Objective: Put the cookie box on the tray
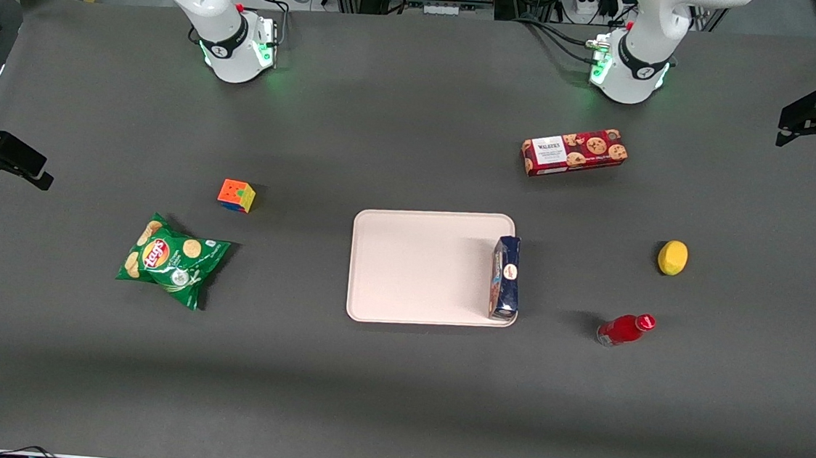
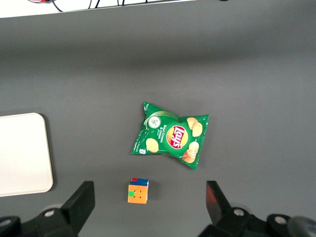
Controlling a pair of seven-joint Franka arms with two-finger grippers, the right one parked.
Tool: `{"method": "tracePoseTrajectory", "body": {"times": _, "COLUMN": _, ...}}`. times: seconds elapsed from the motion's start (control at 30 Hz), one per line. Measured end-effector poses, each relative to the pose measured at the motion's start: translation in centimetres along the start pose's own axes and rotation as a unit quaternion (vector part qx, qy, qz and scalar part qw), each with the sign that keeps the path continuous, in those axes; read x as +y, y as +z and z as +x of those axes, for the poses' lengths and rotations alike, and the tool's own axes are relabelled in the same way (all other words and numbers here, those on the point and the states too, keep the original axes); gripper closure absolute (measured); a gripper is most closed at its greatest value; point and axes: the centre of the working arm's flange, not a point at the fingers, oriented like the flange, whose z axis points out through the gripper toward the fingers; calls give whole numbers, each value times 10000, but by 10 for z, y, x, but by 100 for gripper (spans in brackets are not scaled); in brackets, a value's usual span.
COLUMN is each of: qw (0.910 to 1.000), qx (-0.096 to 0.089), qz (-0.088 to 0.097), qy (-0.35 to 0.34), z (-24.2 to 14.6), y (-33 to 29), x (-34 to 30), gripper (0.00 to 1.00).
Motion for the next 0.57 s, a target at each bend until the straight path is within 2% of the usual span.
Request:
{"method": "tracePoseTrajectory", "body": {"times": 0.23, "qw": 9999, "qx": 138, "qz": 25, "qy": -23, "z": -2, "y": -12, "x": -1, "gripper": 0}}
{"method": "tracePoseTrajectory", "body": {"times": 0.57, "qw": 9998, "qx": 174, "qz": 33, "qy": -63, "z": -2, "y": -14, "x": -3, "gripper": 0}}
